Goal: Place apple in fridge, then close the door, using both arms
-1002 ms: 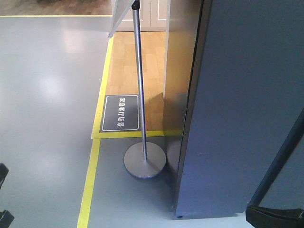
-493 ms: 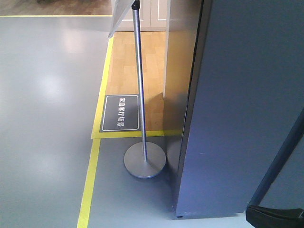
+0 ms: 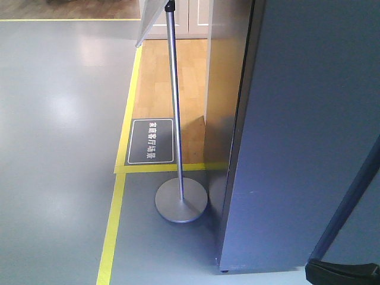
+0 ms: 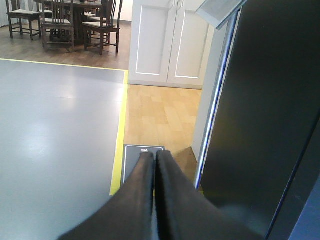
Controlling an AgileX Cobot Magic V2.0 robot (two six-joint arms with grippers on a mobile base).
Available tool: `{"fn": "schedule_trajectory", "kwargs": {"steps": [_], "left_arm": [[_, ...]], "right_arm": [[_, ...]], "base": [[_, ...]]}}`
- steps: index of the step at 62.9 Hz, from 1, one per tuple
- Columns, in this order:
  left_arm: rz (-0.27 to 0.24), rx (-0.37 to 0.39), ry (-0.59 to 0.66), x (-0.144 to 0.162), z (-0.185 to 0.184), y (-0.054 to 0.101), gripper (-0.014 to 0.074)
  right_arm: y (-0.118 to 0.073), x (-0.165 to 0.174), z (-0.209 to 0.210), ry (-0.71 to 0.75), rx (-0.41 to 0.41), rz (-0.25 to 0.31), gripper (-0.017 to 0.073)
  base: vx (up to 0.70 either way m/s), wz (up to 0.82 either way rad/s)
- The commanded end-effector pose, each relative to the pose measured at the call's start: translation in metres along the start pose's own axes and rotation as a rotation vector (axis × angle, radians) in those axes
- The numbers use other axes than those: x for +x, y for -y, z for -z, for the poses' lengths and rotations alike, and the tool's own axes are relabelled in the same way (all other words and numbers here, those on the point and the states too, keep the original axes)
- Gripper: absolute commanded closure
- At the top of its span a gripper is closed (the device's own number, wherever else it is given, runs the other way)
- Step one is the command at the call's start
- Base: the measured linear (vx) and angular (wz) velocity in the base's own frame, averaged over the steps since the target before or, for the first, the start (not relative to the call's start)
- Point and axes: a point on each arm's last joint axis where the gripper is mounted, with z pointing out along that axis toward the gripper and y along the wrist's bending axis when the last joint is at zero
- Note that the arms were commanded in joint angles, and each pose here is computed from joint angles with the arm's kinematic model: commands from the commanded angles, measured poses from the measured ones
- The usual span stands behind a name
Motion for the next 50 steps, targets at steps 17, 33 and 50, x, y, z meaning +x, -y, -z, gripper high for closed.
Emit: {"fn": "schedule_trajectory", "kwargs": {"steps": [17, 33, 50], "left_arm": [[-0.002, 0.03, 0.058, 0.0, -0.0007, 0.0019, 0.06], [-0.002, 0.03, 0.058, 0.0, -0.0007, 0.0019, 0.06], [-0.002, 0.03, 0.058, 0.0, -0.0007, 0.0019, 0.06]], "right_arm": [[0.0009, -0.0105, 0.0027, 0.053, 0.01, -0.006, 0.0563], [0.0009, -0.0105, 0.0027, 0.053, 0.01, -0.006, 0.0563], [0.001, -0.0105, 0.0027, 0.054, 0.011, -0.006, 0.0563]], "base": [[0.0, 0.0], [0.0, 0.0], [0.0, 0.0]]}}
